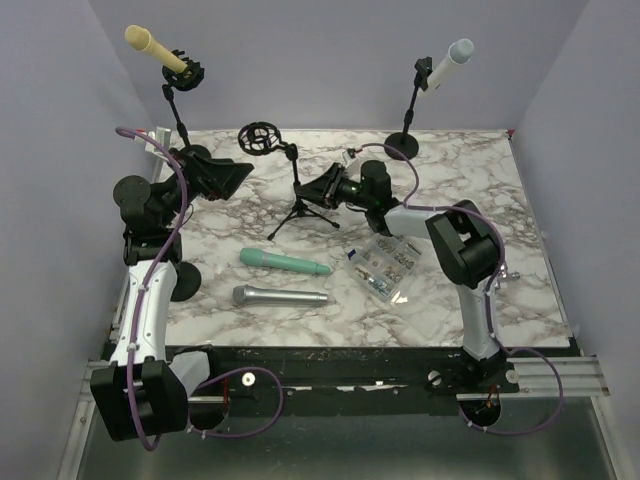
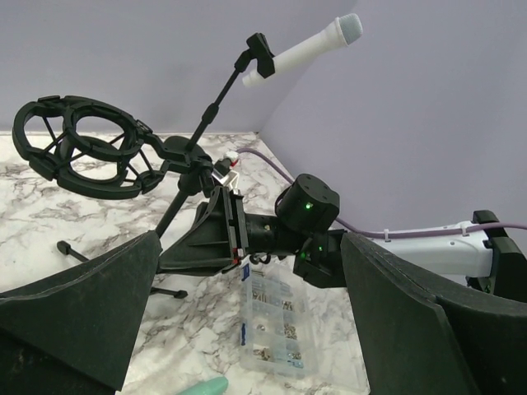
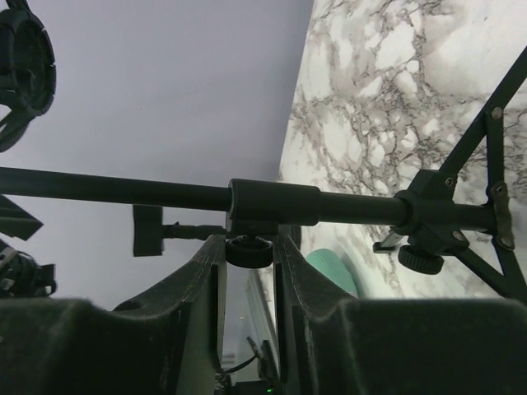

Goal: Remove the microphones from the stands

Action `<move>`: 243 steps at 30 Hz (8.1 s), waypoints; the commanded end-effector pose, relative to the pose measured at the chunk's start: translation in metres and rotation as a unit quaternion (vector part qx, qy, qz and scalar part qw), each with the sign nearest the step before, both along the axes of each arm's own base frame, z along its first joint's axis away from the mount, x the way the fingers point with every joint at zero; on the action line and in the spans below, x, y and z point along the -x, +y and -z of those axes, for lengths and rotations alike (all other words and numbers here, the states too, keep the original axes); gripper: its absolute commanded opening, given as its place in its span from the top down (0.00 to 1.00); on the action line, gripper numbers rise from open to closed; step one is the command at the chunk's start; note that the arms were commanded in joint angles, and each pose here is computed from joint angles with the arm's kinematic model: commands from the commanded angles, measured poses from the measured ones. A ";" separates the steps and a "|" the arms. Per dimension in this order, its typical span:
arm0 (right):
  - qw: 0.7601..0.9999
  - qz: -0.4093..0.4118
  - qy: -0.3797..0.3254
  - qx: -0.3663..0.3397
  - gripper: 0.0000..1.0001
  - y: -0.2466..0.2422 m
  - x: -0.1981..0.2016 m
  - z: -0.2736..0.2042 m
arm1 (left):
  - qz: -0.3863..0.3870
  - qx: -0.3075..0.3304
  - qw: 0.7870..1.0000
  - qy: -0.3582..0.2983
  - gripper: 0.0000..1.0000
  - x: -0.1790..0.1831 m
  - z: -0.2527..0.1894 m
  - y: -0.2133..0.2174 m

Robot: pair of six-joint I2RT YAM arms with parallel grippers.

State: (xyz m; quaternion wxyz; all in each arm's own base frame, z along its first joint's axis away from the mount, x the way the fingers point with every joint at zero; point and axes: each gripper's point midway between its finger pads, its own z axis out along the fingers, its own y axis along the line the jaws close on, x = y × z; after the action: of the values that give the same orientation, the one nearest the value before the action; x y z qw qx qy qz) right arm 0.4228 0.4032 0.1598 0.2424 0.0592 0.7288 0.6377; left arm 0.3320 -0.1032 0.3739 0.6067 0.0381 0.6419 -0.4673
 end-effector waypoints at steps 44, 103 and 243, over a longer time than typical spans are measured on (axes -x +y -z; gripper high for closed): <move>0.857 0.141 -0.286 0.405 0.19 -0.046 0.068 -0.060 | 0.014 -0.009 1.000 0.003 0.07 -0.005 0.009 -0.004; 0.820 0.268 -0.337 0.377 0.03 -0.186 0.143 -0.033 | -0.362 -0.308 0.836 0.274 0.21 -0.097 0.228 -0.051; 0.833 0.244 -0.322 0.378 0.02 -0.174 0.140 -0.004 | -0.354 -0.080 0.921 -0.141 0.21 -0.223 -0.047 0.172</move>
State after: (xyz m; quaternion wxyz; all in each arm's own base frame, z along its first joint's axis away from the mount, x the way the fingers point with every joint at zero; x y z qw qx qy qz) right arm 0.2812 0.2259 0.1640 0.6115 -0.0756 0.7614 0.2017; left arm 0.5443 0.0685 0.3711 0.7599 -0.1293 0.6160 -0.1625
